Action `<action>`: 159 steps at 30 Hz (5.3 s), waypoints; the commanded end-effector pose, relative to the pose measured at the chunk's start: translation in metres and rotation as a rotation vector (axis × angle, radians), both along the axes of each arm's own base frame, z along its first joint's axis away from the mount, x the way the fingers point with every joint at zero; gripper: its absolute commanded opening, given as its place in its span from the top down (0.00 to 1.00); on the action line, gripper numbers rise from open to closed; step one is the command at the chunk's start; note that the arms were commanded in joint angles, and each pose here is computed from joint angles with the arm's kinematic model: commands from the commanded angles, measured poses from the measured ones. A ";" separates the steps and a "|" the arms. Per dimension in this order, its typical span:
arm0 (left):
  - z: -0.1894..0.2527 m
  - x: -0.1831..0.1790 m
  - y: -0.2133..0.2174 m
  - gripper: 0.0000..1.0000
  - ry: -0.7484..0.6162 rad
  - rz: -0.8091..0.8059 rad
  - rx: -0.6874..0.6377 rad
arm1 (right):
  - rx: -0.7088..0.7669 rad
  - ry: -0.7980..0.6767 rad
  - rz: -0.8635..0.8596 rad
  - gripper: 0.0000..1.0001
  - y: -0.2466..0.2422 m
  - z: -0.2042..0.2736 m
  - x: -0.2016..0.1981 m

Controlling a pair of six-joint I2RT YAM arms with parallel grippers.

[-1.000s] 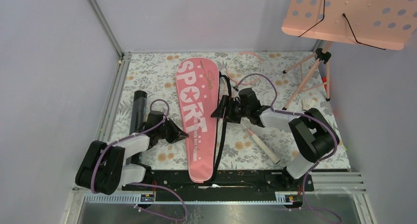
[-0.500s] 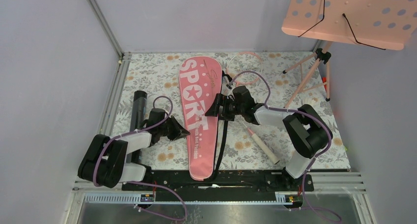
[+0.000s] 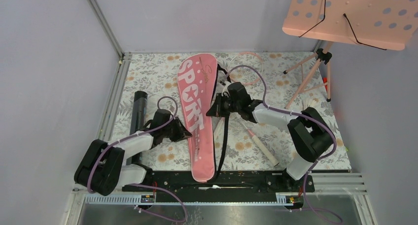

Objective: Pack up the badminton gear

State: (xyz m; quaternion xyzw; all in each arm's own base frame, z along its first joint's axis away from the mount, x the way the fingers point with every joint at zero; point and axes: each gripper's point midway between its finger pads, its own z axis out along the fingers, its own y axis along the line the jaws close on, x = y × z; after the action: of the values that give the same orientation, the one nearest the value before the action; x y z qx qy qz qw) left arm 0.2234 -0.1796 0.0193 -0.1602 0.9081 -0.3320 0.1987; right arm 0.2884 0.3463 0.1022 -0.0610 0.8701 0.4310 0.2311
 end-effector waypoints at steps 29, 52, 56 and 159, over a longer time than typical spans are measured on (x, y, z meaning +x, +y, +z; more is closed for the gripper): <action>0.158 -0.019 -0.124 0.01 -0.512 -0.402 -0.019 | -0.490 -0.270 -0.284 1.00 -0.064 0.087 -0.003; 0.119 -0.040 -0.135 1.00 -0.443 -0.417 0.029 | -0.466 -0.251 -0.326 1.00 -0.065 0.077 -0.013; 0.120 -0.043 -0.136 1.00 -0.450 -0.418 -0.008 | -0.452 -0.271 -0.296 0.98 -0.063 0.081 -0.015; 0.128 0.026 -0.109 0.41 -0.446 -0.134 0.344 | -0.159 -0.412 -0.209 1.00 -0.070 0.120 -0.004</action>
State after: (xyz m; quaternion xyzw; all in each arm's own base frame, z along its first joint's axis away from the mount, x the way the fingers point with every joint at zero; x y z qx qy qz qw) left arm 0.2345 -0.2676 0.1271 0.0195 0.9089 -0.1809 0.3753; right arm 0.2807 0.2612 0.1890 -0.0530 0.8708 0.2731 0.4055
